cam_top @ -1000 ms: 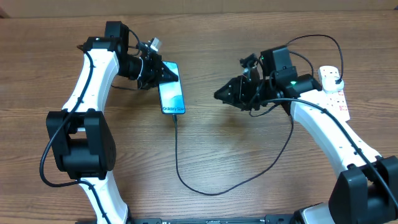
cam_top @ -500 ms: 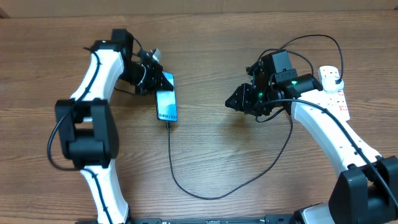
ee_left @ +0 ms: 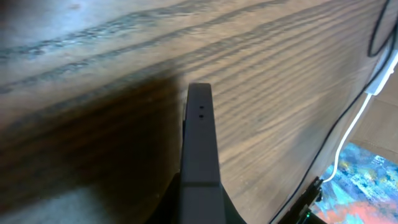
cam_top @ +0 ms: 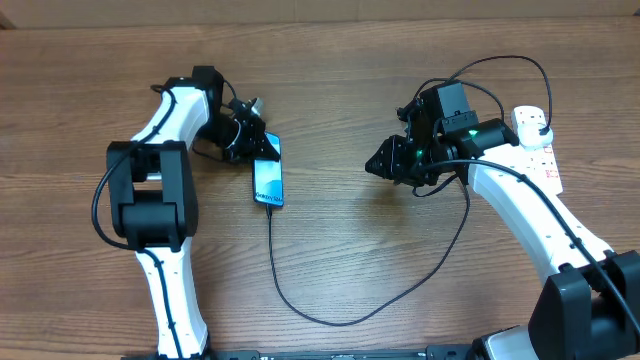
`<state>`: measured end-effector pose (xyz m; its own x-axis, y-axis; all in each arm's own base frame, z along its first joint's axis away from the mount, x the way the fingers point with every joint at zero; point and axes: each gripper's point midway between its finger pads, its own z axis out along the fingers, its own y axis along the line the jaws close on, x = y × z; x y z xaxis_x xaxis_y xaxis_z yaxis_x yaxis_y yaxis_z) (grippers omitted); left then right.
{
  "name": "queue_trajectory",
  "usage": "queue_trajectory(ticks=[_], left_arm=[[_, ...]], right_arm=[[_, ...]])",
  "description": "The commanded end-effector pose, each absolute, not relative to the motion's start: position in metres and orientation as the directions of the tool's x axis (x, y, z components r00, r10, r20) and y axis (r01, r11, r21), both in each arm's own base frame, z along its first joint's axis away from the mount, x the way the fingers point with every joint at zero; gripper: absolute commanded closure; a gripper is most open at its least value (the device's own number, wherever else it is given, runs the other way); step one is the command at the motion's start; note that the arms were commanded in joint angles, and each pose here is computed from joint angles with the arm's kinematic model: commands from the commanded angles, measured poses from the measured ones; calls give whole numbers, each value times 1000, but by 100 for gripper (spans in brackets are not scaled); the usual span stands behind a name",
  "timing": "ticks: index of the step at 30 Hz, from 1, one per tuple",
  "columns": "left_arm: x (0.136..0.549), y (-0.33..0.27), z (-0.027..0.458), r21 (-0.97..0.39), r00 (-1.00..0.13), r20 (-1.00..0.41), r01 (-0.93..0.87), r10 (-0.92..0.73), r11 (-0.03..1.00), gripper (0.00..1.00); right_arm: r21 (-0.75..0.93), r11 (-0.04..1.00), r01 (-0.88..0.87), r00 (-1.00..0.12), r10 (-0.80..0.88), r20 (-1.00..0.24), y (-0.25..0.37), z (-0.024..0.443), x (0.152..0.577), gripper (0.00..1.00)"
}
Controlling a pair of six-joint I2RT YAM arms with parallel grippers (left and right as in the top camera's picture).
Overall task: Plug charger to phone and switch on socket
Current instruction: 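Release the cable and lower the phone flat onto the table with left gripper, then open the left gripper and raise it off the phone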
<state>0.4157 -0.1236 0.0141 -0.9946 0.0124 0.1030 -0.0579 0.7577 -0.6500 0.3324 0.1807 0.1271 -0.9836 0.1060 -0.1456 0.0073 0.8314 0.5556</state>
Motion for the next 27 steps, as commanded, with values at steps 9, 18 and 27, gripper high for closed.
queue_trajectory(ticks=[9, 18, 27], left_arm=[[415, -113, 2, -595, -994, 113, -59, 10, 802, 72], [415, -112, 2, -594, -994, 113, -59, 10, 802, 64], [409, -84, -15, -415, -984, 164, -127, -63, 901, 67]], right_arm=[[554, 832, -19, -975, 107, -194, 179, 140, 339, 62], [552, 834, -15, -977, 106, -187, 179, 139, 337, 62], [539, 842, -7, -977, 109, -183, 176, 137, 336, 62]])
